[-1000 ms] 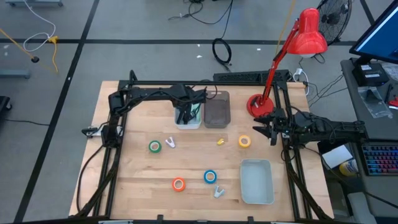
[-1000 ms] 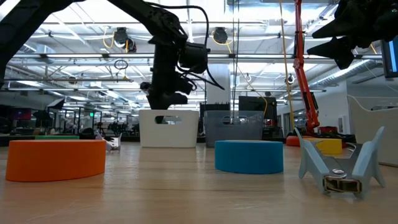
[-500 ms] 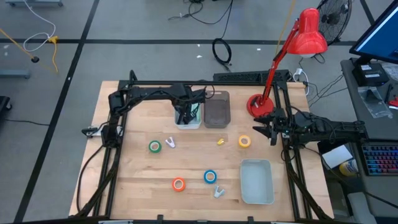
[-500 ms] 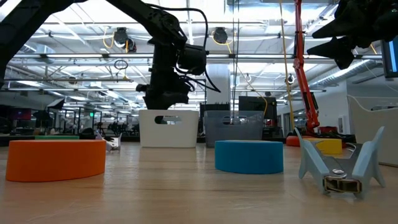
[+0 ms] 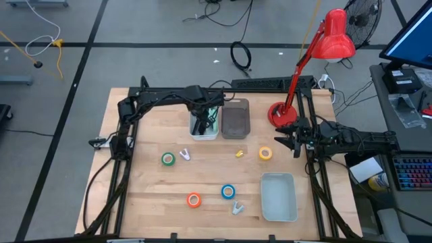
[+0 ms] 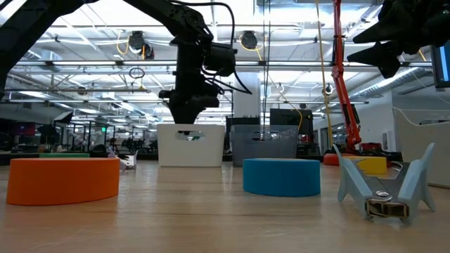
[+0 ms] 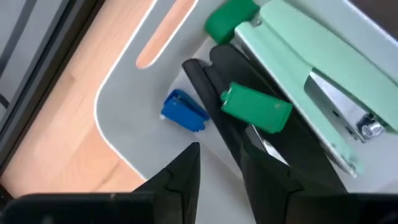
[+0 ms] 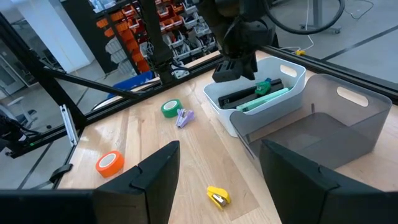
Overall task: Pick and place Stapler, Stapler remover, tape
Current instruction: Put the green stapler into the white bin
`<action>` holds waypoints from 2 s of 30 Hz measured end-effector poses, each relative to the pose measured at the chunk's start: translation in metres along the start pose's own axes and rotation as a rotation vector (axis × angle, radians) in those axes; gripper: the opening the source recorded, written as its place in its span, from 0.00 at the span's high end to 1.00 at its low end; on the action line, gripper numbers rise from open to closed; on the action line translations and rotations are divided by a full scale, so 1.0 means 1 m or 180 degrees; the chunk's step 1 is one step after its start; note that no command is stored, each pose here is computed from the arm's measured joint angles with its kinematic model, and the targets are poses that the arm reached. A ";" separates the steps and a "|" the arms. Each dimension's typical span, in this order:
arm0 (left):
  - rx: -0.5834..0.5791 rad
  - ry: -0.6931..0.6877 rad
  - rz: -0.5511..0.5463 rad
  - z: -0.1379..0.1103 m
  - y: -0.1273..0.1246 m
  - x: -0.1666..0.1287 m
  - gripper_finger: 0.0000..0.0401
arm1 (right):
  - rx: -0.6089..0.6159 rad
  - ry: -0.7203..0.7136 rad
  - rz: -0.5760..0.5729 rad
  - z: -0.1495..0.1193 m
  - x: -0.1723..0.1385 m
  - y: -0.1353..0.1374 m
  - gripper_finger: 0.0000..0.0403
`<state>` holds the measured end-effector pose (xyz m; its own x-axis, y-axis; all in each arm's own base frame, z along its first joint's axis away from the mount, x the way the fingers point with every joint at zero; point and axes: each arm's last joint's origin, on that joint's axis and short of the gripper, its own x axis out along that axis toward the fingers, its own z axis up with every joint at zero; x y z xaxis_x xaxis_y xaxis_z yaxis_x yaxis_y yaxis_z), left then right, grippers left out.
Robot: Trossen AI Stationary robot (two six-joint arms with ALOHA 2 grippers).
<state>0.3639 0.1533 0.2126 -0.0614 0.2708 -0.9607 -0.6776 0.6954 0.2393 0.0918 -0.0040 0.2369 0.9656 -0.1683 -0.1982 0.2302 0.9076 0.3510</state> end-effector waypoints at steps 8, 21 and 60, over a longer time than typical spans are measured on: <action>0.0125 -0.0052 -0.0036 -0.001 -0.005 -0.003 0.70 | -0.0028 -0.0001 -0.0004 0.000 0.000 0.000 0.47; 0.0081 -0.1049 -0.0605 0.013 -0.032 -0.034 0.70 | -0.0001 -0.0002 -0.0010 0.000 0.000 0.000 0.47; 0.0022 -0.0218 0.0043 0.012 -0.014 0.021 0.70 | 0.0006 -0.0001 -0.0003 0.000 0.000 0.000 0.47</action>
<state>0.3804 0.1572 0.1904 -0.0200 0.3251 -0.9455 -0.6721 0.6958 0.2535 0.0917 -0.0041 0.2369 0.9654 -0.1692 -0.1983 0.2313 0.9067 0.3527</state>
